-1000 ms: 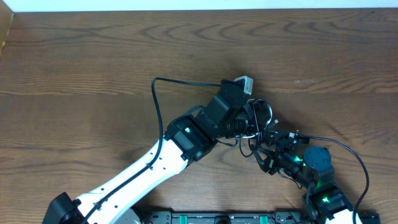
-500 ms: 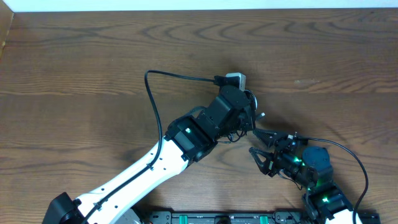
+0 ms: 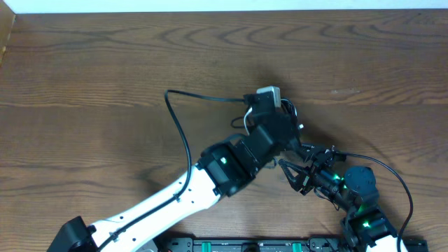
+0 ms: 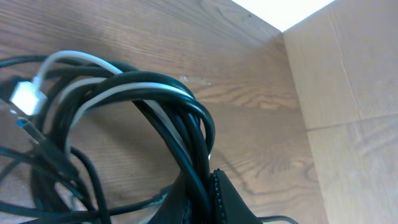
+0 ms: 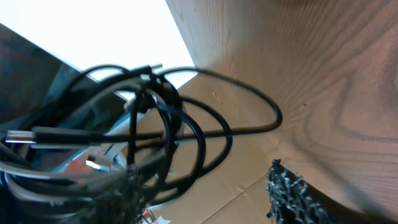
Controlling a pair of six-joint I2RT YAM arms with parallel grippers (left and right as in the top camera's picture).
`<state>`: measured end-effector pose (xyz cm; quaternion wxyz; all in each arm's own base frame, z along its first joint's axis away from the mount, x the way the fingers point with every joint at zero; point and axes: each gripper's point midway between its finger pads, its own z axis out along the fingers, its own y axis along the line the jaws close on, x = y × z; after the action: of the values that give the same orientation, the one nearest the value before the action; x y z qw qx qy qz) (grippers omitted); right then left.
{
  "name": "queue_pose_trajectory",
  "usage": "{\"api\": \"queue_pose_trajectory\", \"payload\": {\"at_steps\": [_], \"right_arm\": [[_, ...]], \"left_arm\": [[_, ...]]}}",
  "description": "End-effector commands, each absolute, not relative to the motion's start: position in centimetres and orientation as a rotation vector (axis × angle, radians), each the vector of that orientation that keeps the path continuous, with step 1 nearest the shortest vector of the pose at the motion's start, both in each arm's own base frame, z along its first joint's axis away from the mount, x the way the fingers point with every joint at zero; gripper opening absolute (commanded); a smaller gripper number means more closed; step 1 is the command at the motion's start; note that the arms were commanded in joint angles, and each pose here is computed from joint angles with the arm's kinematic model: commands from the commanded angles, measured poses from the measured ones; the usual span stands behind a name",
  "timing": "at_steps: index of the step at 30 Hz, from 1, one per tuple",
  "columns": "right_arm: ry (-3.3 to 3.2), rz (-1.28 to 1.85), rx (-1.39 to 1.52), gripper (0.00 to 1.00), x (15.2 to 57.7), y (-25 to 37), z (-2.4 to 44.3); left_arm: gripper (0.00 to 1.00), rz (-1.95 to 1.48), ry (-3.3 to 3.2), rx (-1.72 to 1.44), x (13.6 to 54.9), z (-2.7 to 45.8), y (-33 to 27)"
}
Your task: Untangle cables
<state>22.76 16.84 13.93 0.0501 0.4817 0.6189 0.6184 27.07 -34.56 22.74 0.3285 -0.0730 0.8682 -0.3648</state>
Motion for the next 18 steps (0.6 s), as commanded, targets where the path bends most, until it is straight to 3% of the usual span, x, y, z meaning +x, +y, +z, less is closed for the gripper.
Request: {"api": "queue_pose_trajectory", "payload": {"at_steps": [1,6,11,18], "right_arm": [[1.819,1.87,1.485,0.67,23.5,16.2,14.3],[1.809,1.758,1.587,0.73,23.8,15.2,12.4],[1.8,1.868,1.479,0.76,23.7,16.0,14.5],[1.749,1.912,1.421,0.65,24.1,16.0,16.0]], "left_arm": [[0.08,-0.931,2.221,-0.263,26.3,23.3,-34.6],[0.08,-0.852,2.217,-0.283,26.4,22.8,-33.8],[0.08,-0.863,2.208,-0.372,26.6,22.7,-33.4],[0.08,-0.86,2.185,-0.446,26.9,22.7,-33.0]]}}
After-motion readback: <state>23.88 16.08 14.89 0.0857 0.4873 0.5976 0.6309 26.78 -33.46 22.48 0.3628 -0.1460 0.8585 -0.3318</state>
